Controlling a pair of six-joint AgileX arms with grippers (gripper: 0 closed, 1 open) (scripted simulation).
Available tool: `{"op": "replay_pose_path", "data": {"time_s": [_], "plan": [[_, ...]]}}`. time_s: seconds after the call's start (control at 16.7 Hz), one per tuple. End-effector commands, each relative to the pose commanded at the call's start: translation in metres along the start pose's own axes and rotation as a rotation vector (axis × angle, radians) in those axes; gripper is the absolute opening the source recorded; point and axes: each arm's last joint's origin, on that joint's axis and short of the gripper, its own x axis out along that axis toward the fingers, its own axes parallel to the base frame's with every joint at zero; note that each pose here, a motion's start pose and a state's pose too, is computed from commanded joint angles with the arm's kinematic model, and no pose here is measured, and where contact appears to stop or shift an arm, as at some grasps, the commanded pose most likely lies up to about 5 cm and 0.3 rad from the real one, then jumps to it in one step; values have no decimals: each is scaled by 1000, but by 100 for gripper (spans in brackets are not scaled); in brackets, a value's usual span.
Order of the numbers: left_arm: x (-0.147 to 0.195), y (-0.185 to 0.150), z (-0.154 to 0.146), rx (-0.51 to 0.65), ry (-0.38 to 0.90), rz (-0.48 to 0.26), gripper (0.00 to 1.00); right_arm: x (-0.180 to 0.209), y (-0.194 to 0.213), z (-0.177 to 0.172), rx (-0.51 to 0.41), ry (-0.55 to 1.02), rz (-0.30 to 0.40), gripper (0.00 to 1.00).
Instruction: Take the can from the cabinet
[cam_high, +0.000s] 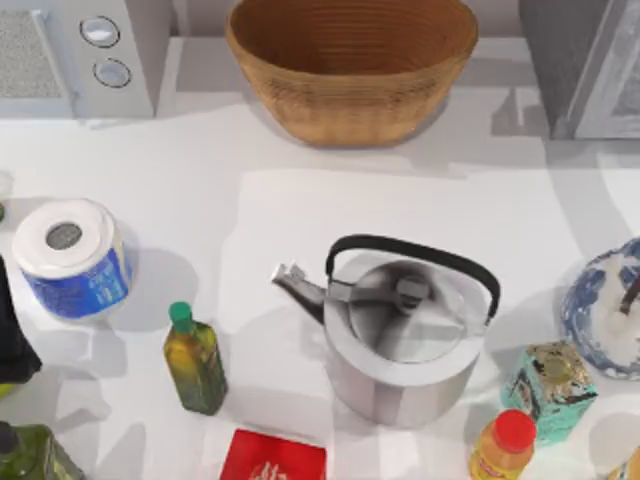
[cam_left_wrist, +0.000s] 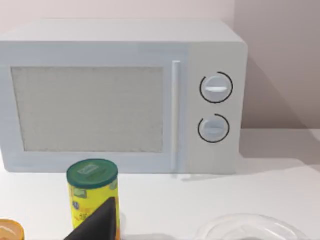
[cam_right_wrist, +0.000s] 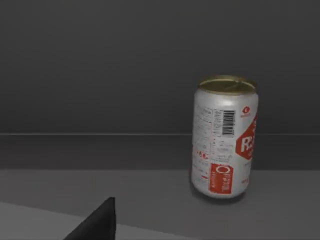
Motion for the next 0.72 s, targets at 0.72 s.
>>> {"op": "replay_pose_path", "data": {"time_s": [0.72], "plan": [[0,0,0,0,0,0,100,30,0,-7,2,-10,-5,100]]}}
